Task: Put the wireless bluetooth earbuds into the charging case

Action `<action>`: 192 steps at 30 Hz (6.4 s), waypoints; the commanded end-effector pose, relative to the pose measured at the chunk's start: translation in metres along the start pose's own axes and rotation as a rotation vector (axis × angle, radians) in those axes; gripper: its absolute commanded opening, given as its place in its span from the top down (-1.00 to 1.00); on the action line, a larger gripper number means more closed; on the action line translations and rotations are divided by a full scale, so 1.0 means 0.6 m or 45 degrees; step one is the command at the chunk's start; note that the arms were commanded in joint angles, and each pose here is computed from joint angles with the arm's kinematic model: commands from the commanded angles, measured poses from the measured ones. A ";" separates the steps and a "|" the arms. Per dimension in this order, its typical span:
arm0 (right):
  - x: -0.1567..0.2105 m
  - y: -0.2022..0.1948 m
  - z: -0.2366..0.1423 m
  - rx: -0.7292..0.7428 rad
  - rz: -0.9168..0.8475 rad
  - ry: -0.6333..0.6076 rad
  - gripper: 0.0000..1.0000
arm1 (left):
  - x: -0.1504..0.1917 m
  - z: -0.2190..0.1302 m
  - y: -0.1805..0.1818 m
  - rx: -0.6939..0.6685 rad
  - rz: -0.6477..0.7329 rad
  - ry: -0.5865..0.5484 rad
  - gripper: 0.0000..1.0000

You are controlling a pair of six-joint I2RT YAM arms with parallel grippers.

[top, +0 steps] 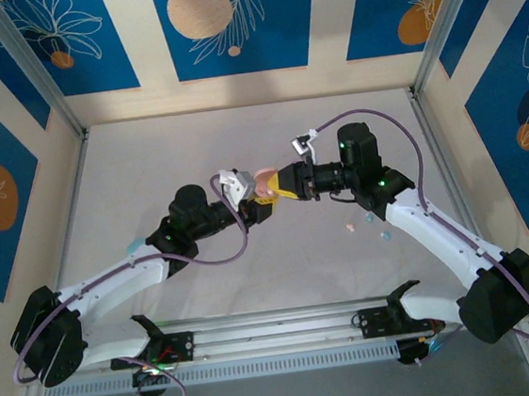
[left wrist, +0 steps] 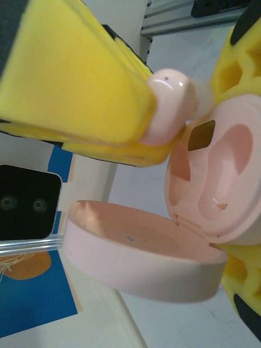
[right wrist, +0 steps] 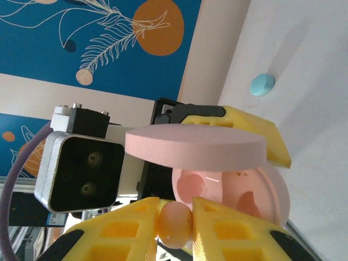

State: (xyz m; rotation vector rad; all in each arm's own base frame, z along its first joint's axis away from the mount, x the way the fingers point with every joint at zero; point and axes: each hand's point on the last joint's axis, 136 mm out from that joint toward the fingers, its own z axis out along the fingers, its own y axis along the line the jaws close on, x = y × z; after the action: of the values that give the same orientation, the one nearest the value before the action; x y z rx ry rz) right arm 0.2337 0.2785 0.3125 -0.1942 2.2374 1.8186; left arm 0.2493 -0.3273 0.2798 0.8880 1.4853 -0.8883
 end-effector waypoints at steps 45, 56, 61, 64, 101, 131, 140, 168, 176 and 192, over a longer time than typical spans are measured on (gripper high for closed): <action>-0.001 -0.027 0.045 0.317 -0.206 -0.058 0.48 | -0.046 -0.005 -0.027 0.081 -0.021 -0.158 0.46; -0.008 -0.036 0.029 0.428 -0.202 -0.112 0.48 | -0.047 -0.008 -0.026 0.070 -0.020 -0.166 0.46; -0.010 -0.034 0.023 0.451 -0.197 -0.125 0.45 | -0.045 -0.008 -0.026 0.070 -0.022 -0.163 0.46; -0.010 -0.031 0.020 0.457 -0.199 -0.131 0.44 | -0.045 -0.007 -0.024 0.067 -0.023 -0.162 0.46; -0.023 -0.042 -0.201 0.763 -0.321 -0.668 0.10 | -0.035 -0.031 -0.004 -0.060 -0.009 -0.151 0.48; 0.039 -0.541 -0.252 1.390 0.687 -0.152 -0.01 | -0.044 -0.046 -0.012 -0.051 -0.009 -0.157 0.47; 0.057 -0.539 -0.236 1.365 0.752 -0.102 0.00 | -0.040 -0.051 -0.011 -0.062 -0.004 -0.156 0.47; 0.044 -0.506 -0.231 1.222 0.723 -0.168 0.07 | -0.047 -0.051 -0.014 -0.052 -0.014 -0.159 0.47; 0.042 -0.507 -0.227 1.303 0.685 -0.090 0.11 | -0.053 -0.050 -0.010 -0.067 -0.002 -0.159 0.47; 0.041 -0.501 -0.219 1.374 0.635 -0.002 0.13 | -0.058 -0.051 -0.009 -0.073 0.012 -0.153 0.47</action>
State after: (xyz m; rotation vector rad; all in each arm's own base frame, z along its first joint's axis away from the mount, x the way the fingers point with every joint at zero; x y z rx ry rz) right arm 0.2749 0.0874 0.0462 0.6309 3.0315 0.5244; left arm 0.2389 -0.3040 0.2940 0.7834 1.4570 -0.8786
